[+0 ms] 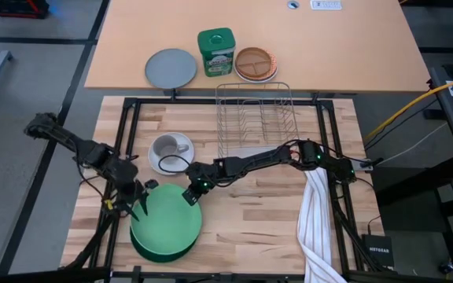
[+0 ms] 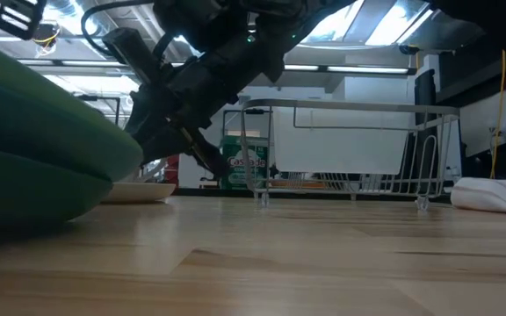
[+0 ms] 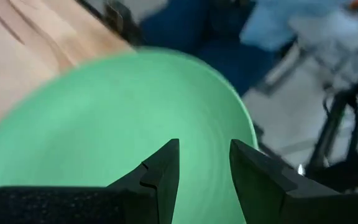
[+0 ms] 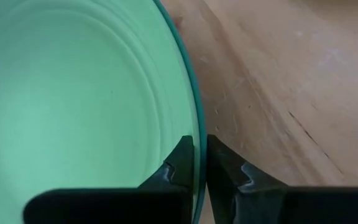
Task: Sort dishes
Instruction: Put the light green plate into the dish rack
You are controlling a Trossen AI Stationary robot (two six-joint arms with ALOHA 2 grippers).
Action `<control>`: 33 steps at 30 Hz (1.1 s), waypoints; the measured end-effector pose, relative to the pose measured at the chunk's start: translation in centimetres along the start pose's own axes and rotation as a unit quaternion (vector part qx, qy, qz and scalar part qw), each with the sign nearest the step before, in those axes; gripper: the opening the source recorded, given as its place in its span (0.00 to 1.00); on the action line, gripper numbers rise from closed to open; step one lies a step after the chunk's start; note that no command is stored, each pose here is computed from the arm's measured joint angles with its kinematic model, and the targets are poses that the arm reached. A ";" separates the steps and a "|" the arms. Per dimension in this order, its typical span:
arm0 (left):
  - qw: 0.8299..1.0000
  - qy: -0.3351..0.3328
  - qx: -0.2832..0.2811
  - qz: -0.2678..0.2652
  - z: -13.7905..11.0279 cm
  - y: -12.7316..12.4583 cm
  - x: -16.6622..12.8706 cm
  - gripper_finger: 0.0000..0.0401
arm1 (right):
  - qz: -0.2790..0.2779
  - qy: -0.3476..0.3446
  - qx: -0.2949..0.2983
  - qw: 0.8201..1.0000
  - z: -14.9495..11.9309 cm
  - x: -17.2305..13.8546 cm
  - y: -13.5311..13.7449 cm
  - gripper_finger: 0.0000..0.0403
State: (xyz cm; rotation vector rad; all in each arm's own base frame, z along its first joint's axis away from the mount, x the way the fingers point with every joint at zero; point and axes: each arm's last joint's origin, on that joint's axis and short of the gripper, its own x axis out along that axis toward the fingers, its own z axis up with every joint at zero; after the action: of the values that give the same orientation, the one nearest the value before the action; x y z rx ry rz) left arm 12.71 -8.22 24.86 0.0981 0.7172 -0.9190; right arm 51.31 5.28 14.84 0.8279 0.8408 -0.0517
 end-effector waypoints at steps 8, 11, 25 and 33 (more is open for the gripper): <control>0.995 0.097 -0.004 -0.028 1.5 -0.9 1.7 0.33 | 0.006 0.010 0.000 1.000 -0.1 0.0 0.0 0.06; 0.993 0.109 0.011 -0.039 1.7 -1.2 2.3 0.33 | 0.006 0.010 0.000 1.000 -0.1 0.1 0.0 0.06; 0.986 0.163 0.040 -0.016 1.3 -2.1 4.4 0.33 | 0.017 0.025 0.001 1.000 -0.2 0.1 0.0 0.06; 0.980 0.185 0.068 -0.023 1.0 -2.3 5.3 0.27 | 0.020 0.027 0.001 0.999 -0.2 0.1 0.0 0.06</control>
State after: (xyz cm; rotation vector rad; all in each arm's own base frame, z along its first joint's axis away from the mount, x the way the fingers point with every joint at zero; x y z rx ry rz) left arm 13.62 -13.71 22.90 0.3825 1.0037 -1.0047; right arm 51.22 5.46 14.70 0.8501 0.8743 0.0048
